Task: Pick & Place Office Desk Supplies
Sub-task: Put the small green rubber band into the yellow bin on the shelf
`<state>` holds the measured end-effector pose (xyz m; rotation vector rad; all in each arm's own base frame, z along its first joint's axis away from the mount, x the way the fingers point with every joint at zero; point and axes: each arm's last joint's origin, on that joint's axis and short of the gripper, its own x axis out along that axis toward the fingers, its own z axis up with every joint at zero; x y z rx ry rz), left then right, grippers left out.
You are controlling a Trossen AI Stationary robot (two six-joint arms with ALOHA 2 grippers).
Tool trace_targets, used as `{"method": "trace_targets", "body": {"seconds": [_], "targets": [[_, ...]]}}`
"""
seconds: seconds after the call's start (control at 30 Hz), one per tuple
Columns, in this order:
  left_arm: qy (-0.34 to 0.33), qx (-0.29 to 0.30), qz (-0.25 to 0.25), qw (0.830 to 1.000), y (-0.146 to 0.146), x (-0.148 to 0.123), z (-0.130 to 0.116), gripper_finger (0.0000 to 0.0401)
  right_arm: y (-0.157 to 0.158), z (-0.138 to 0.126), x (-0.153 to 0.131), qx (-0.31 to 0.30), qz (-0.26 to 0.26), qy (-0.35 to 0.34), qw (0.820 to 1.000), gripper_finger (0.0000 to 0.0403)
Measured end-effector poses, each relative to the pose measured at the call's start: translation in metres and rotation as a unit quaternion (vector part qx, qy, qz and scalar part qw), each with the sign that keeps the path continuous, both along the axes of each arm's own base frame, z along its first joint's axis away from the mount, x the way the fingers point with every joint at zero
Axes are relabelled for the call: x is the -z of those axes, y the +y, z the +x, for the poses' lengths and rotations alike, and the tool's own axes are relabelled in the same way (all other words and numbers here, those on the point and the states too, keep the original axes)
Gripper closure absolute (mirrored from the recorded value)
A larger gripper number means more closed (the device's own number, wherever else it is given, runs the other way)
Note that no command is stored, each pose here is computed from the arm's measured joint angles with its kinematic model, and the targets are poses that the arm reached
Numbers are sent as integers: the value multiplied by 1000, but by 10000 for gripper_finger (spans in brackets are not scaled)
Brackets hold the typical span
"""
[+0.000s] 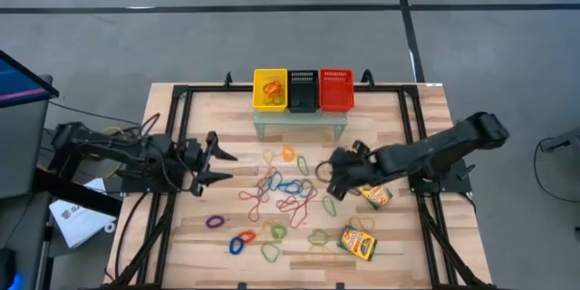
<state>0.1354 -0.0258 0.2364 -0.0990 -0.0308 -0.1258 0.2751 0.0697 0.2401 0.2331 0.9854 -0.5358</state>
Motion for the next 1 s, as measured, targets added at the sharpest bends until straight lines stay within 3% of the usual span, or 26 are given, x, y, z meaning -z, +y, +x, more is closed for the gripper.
{"method": "trace_targets", "body": {"seconds": [0.1,0.23,0.5,0.73,1.0], "targets": [[1,4,-14,1000,-5,11,-1,172,9,8,25,-9,22,52,998,187],[8,14,-30,999,-9,18,-3,172,16,18,53,-6,48,100,994,184],[3,22,-38,999,-11,28,-4,171,23,28,101,52,99,171,979,182],[8,22,-44,999,-11,29,-4,171,27,29,103,45,115,165,978,181],[8,22,-49,999,-11,29,-4,171,28,26,70,54,150,101,982,183]]}}
